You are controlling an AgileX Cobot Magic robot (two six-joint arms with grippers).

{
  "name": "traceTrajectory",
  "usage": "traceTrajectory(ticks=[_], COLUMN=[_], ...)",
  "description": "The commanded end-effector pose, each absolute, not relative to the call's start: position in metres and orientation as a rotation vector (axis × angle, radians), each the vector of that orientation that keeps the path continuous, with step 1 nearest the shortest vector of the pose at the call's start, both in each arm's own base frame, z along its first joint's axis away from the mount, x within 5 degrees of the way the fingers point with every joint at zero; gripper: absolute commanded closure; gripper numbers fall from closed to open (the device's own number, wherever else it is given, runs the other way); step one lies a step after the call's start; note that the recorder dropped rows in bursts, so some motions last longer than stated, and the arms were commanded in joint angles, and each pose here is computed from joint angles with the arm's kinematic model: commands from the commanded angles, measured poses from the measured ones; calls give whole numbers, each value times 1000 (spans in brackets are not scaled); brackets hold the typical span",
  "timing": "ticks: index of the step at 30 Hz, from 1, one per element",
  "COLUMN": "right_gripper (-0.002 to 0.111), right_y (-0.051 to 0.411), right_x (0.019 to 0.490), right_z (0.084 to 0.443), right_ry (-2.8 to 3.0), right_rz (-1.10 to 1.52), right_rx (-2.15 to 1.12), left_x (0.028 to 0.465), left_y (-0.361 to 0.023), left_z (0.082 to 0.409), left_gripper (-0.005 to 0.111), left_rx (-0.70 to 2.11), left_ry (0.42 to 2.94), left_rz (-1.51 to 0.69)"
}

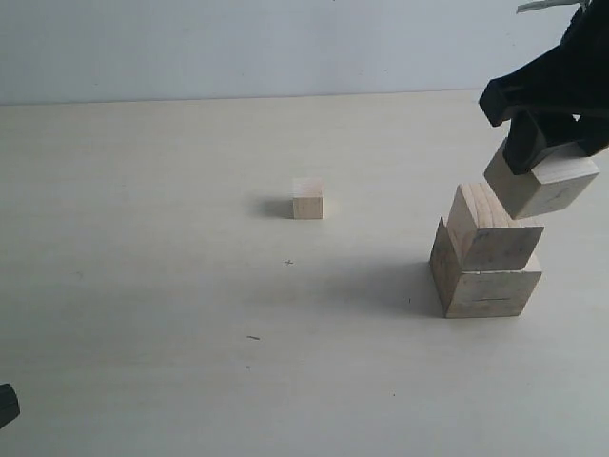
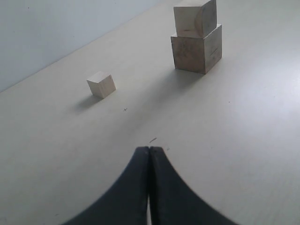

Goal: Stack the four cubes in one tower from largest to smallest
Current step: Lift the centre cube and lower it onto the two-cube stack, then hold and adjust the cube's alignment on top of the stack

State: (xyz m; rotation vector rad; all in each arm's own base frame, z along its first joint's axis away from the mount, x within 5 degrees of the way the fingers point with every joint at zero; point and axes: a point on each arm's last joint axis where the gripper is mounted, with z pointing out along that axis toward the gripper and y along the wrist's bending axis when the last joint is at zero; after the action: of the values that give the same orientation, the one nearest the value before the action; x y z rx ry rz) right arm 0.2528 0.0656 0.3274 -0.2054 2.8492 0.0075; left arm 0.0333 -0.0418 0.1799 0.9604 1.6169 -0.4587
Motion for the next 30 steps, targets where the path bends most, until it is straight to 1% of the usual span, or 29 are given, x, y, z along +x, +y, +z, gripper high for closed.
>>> traceTrajectory(ticks=[1,6,11,19,30], right_gripper=[76,76,73,73,73], right_y=[65,66,67,68,70], right_x=[255,258,263,268,275], right_z=[325,320,313,306,300], right_ry=[2853,2872,2898,2925,2913], right_rz=[17,17,13,3,15], right_rx=[-132,-114,-81,-55,67], left_x=[33,33,33,33,33], left_y=[-42,-42,-42,-42,-42], left_z=[181,181,181,181,181], left_gripper=[107,107,107,107,107], left_rx=[948,948,948,948,948], left_ry=[1609,1609,1609,1609,1609], left_rz=[-465,-465,-465,-465,-465])
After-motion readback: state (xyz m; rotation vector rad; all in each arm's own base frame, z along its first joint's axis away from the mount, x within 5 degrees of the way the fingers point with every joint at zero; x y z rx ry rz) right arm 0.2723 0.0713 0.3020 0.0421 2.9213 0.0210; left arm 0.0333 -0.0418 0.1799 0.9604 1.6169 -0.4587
